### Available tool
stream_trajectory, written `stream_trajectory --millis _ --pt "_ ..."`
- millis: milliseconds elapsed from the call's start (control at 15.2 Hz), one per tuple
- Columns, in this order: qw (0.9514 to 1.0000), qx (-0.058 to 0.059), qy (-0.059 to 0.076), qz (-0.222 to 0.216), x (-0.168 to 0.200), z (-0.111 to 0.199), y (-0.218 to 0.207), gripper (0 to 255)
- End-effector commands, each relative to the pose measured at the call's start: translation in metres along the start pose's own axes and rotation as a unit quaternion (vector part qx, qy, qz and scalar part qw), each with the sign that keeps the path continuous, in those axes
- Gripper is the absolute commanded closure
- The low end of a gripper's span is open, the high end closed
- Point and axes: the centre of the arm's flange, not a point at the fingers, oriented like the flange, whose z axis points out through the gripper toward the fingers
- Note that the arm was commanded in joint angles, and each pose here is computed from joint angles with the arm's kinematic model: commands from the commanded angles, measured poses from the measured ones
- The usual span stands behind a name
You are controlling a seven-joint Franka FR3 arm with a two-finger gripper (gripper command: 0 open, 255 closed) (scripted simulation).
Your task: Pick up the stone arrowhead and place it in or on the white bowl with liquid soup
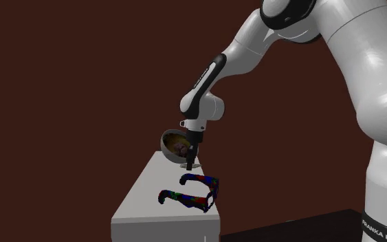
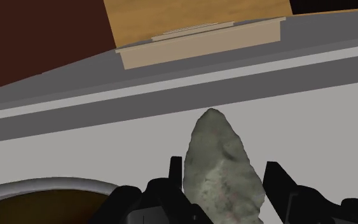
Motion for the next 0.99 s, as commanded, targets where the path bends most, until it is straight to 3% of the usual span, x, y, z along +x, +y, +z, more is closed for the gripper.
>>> stream_trajectory --millis 0,396,924 --pt "1.0 0.001 -0.001 -0.001 0.0 0.002 -0.001 255" --pt "1.0 0.001 -0.001 -0.001 0.0 0.002 -0.001 255" --pt "1.0 0.001 -0.001 -0.001 0.006 -0.04 -0.001 255"
